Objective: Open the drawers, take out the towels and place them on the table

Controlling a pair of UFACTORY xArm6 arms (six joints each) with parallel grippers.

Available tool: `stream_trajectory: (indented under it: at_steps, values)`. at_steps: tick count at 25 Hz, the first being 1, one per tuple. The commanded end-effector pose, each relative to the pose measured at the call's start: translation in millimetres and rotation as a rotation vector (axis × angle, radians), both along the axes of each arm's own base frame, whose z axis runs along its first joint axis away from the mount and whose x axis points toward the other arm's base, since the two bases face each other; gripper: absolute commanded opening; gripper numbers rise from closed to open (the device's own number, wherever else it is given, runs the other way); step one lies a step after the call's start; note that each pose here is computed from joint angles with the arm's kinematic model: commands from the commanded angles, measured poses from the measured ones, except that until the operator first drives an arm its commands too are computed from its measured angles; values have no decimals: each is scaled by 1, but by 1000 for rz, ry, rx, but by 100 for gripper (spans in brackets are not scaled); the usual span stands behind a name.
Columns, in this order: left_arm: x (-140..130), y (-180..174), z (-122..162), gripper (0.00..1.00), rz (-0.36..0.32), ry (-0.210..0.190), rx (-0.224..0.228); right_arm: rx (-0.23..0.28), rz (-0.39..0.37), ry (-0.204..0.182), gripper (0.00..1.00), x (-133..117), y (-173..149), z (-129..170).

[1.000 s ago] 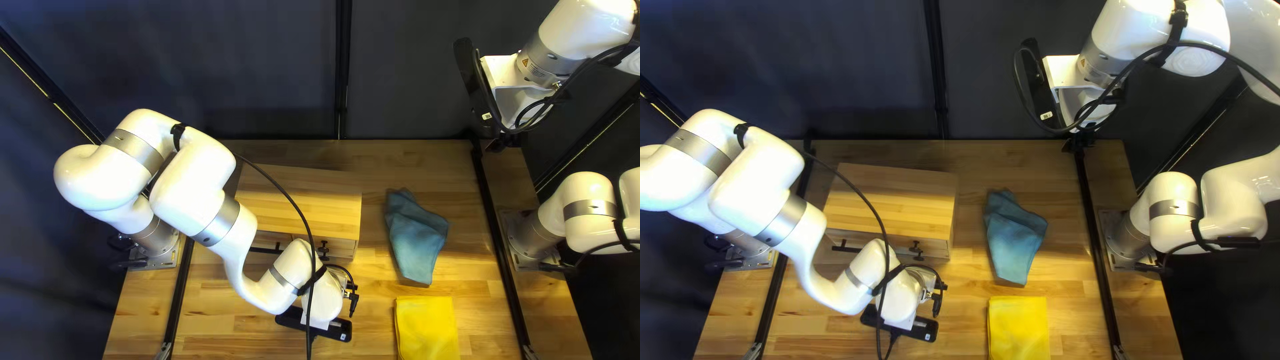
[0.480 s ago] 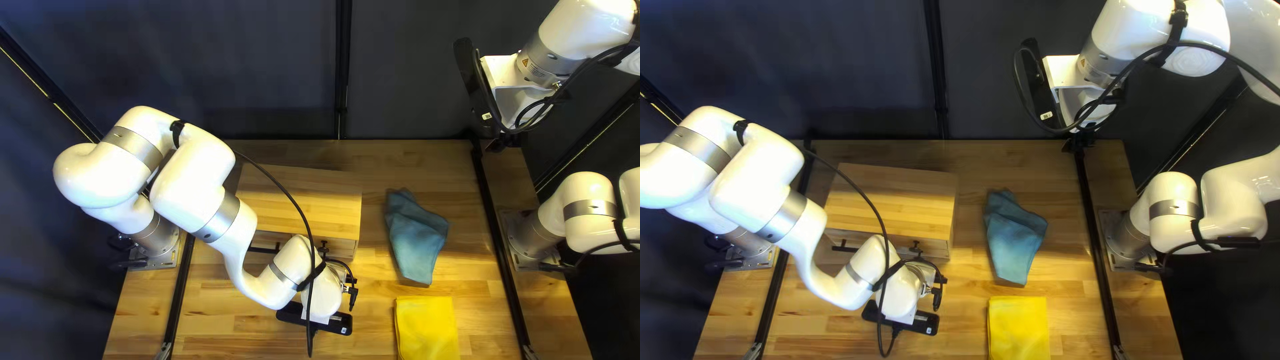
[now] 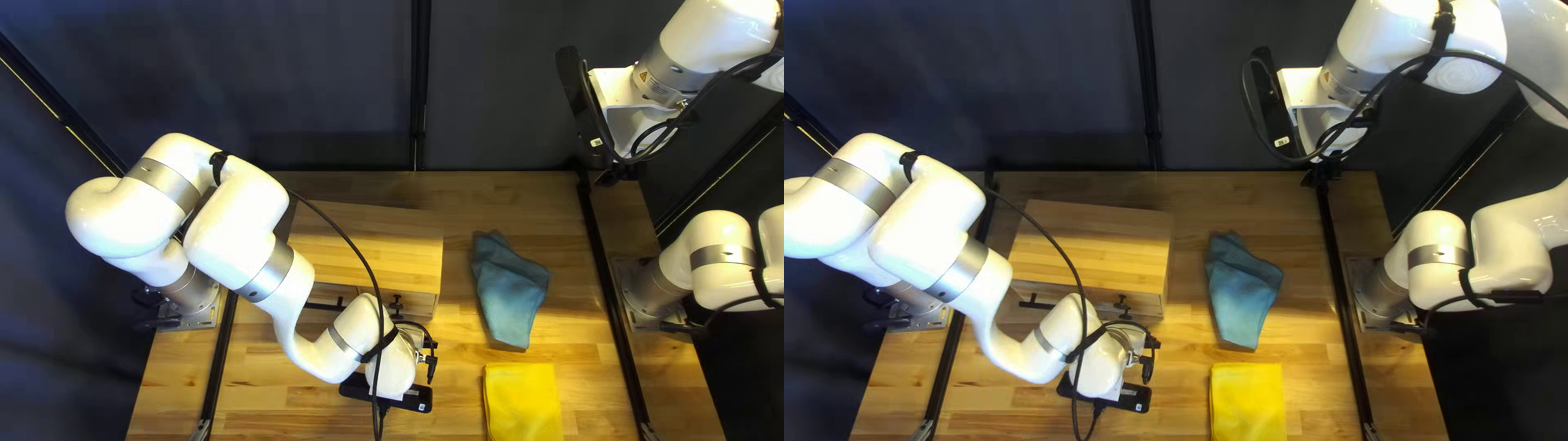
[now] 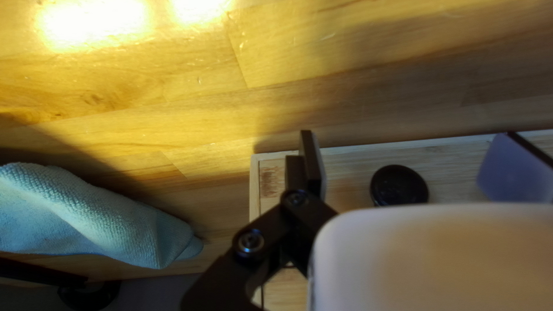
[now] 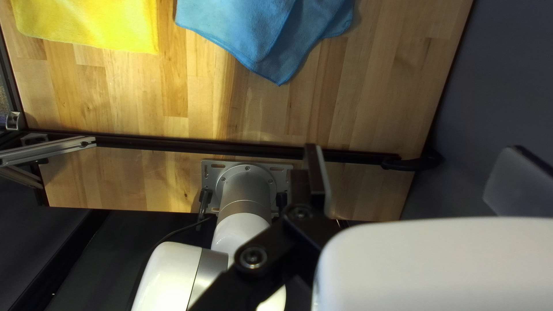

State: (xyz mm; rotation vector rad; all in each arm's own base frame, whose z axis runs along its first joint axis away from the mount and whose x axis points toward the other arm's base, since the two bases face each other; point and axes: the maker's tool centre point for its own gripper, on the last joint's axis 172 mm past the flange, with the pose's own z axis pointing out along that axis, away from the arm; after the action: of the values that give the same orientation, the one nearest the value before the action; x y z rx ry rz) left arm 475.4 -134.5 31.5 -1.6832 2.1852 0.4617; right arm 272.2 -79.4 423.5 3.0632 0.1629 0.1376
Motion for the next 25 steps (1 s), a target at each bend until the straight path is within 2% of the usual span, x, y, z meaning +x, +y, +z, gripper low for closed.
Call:
stream_trajectory:
  at_steps: [1, 7, 8, 9, 10, 11, 21, 25]
  values:
    - [0, 0, 0, 100, -7, -8, 0, 0, 0, 0, 100, 0, 0, 0]
    - [0, 4, -1, 100, -13, -12, 1, 0, 0, 0, 100, 0, 0, 0]
    - [0, 5, -1, 90, -13, -12, 2, 0, 0, 0, 100, 0, 0, 0]
    - [0, 6, -1, 70, -13, -12, 2, 0, 0, 0, 100, 0, 0, 0]
    - [0, 7, -2, 14, -13, -11, 2, 0, 0, 0, 100, 0, 0, 0]
    - [0, 8, -2, 0, -13, -10, 2, 0, 0, 0, 100, 0, 0, 0]
    - [-3, 12, -2, 0, -13, -3, 6, 0, 0, 0, 100, 0, 0, 0]
    - [-8, 3, -1, 0, -14, 1, 7, 0, 0, 0, 100, 0, 0, 0]
